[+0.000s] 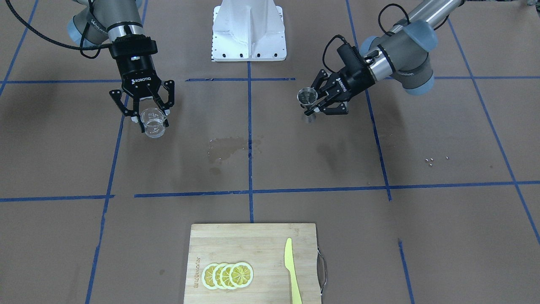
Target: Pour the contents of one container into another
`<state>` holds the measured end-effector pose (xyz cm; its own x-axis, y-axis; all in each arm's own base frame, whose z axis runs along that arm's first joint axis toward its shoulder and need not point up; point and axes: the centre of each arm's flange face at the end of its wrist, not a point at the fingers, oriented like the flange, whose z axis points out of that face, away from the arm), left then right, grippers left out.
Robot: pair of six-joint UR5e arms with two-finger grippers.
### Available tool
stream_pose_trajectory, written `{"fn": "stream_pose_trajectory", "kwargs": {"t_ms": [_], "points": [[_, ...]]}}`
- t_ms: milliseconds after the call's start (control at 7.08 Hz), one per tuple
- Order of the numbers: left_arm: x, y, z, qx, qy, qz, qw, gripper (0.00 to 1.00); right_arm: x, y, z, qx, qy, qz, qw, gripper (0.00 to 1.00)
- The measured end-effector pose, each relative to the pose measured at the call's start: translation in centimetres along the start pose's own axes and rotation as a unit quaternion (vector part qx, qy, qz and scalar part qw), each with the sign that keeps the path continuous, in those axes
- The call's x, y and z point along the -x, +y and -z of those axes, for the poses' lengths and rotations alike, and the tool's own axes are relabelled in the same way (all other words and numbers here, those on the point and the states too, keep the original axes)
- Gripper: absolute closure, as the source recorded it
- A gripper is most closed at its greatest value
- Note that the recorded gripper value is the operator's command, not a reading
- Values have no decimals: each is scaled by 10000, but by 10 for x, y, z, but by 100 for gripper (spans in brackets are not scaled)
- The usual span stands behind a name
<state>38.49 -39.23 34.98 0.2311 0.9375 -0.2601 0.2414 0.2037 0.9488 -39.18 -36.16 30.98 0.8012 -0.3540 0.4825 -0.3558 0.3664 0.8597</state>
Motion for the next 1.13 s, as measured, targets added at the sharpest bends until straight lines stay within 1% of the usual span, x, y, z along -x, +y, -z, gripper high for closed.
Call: {"fn": "stream_pose_trajectory", "kwargs": {"t_ms": [141,424,565,706,848,989,1130], "points": [[2,15,30,-1,-174,129,9998,100,-1,0,0,-6,-2,-4,10000,100],[6,62,98,-161,-595,340,9975,100,-2,0,1,-13,0,-3,10000,100],[10,84,131,-295,-966,574,9932,100,-2,0,1,-13,1,-2,10000,100],[15,98,152,-434,-1370,854,9859,100,-2,0,1,-18,-3,-9,10000,100],[17,109,165,-495,-1633,1084,9794,100,-1,-1,1,-29,-11,-23,10000,100],[14,120,172,-479,-1788,1232,9750,100,0,-2,1,-37,-17,-33,10000,100],[6,132,170,-457,-1949,1346,9705,100,0,-3,1,-41,-16,-35,10000,100]]}}
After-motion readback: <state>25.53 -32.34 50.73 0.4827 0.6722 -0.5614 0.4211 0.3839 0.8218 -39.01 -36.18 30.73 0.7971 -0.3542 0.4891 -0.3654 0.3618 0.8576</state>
